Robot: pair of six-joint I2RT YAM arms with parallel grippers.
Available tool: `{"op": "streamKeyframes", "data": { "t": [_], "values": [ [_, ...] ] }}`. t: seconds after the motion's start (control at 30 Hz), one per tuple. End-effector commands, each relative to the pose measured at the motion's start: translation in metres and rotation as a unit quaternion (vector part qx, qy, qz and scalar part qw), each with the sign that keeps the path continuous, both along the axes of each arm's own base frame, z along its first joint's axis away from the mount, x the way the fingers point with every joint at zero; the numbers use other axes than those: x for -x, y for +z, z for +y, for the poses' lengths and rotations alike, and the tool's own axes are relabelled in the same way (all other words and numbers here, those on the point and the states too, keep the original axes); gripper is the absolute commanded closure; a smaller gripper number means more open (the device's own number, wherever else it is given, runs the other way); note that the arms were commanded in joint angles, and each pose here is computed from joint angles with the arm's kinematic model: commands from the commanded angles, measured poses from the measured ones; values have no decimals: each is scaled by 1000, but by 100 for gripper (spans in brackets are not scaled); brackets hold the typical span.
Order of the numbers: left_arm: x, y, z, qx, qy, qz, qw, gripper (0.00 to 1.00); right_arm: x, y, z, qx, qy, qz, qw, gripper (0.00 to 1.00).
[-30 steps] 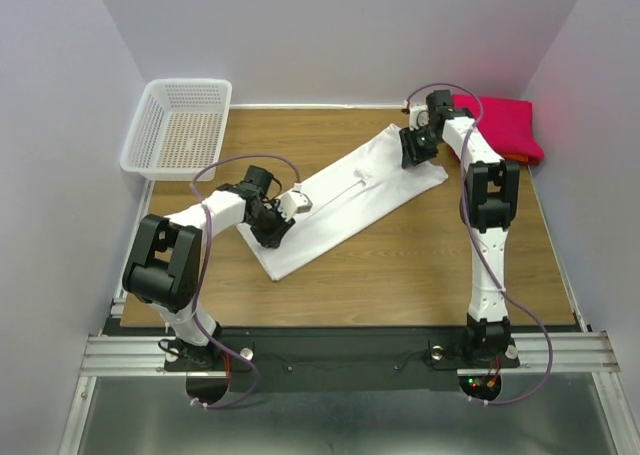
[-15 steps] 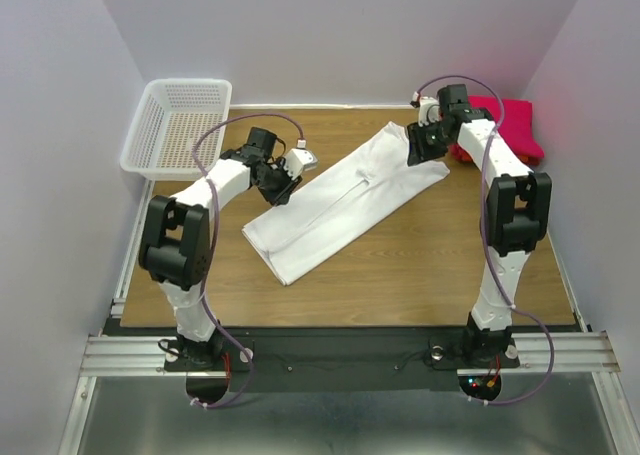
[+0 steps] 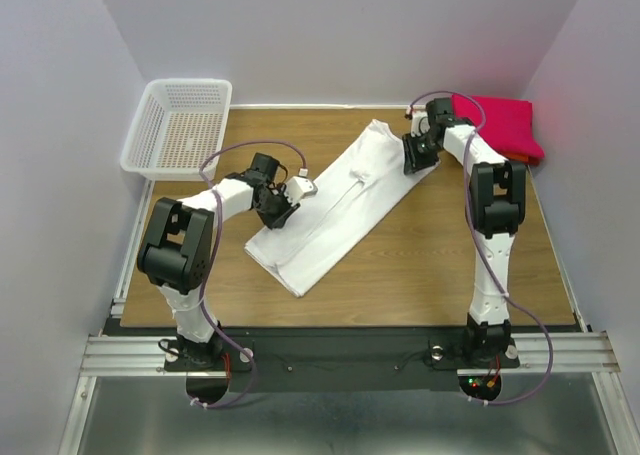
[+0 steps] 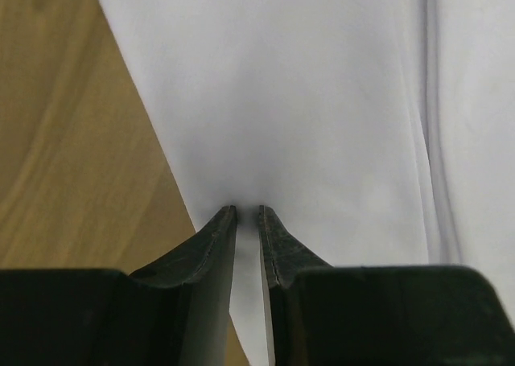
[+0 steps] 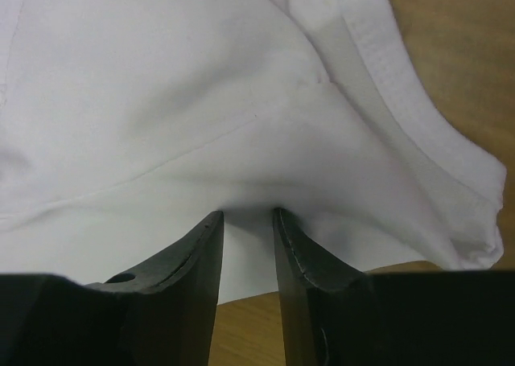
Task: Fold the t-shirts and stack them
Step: Fold the tshirt
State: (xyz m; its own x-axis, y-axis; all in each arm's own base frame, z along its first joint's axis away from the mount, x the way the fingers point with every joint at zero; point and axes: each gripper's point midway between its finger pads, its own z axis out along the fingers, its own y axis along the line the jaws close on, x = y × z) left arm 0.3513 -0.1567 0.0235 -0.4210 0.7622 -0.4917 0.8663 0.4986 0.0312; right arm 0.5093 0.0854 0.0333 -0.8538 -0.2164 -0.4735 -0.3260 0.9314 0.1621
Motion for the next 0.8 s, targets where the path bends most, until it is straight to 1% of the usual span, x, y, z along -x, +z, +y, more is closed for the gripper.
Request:
{"op": "streamKeyframes", "data": {
  "t": [0.0, 0.07, 0.1, 0.13, 0.2, 0.23, 0.3, 0.33, 0.37, 0.43, 0.47, 0.53, 0.57, 0.6, 0.63, 0.67, 0.7, 0.77],
  "values": [
    [71, -4, -12, 9, -53, 67, 996, 71, -44, -15, -1, 21, 16, -45, 999, 62],
    [93, -4, -24, 18, -74, 84, 994, 72, -60, -14, 9, 23, 31, -64, 997, 62],
    [102, 0, -30, 23, -85, 89, 992, 72, -77, -1, 15, 22, 46, -94, 994, 62],
    [116, 3, -46, 36, -103, 101, 989, 72, -82, -14, 20, 22, 55, -94, 994, 62],
    [125, 10, -61, 50, -113, 107, 987, 71, -94, -11, 41, 10, 85, -115, 990, 61],
    [133, 15, -73, 67, -122, 120, 983, 71, -107, -5, 48, 8, 92, -139, 986, 59],
    [133, 26, -85, 84, -130, 123, 980, 69, -118, 6, 63, 4, 101, -165, 981, 56],
    [132, 32, -90, 94, -132, 123, 979, 68, -127, 24, 67, 2, 100, -190, 977, 53],
    [125, 41, -95, 102, -134, 112, 979, 68, -129, 34, 67, 2, 98, -200, 975, 51],
    [121, 56, -101, 116, -143, 99, 978, 67, -126, 48, 66, 5, 98, -210, 973, 48],
    [120, 62, -103, 123, -148, 94, 977, 67, -124, 79, 67, 1, 100, -232, 967, 47],
    [115, 76, -110, 142, -149, 76, 976, 66, -114, 100, 73, -19, 116, -242, 963, 47],
    [109, 82, -114, 147, -148, 65, 976, 66, -104, 100, 76, -29, 120, -232, 965, 47],
    [103, 84, -117, 151, -141, 58, 977, 66, -97, 122, 79, -45, 118, -241, 962, 47],
    [98, 84, -118, 148, -137, 53, 978, 66, -92, 127, 79, -52, 113, -240, 963, 48],
    [91, 82, -121, 147, -136, 47, 979, 66, -84, 117, 80, -61, 105, -219, 968, 49],
    [87, 78, -119, 139, -131, 42, 981, 66, -79, 121, 80, -65, 102, -218, 969, 52],
    [86, 69, -118, 131, -136, 41, 981, 66, -73, 107, 78, -65, 94, -198, 973, 56]
  ]
}}
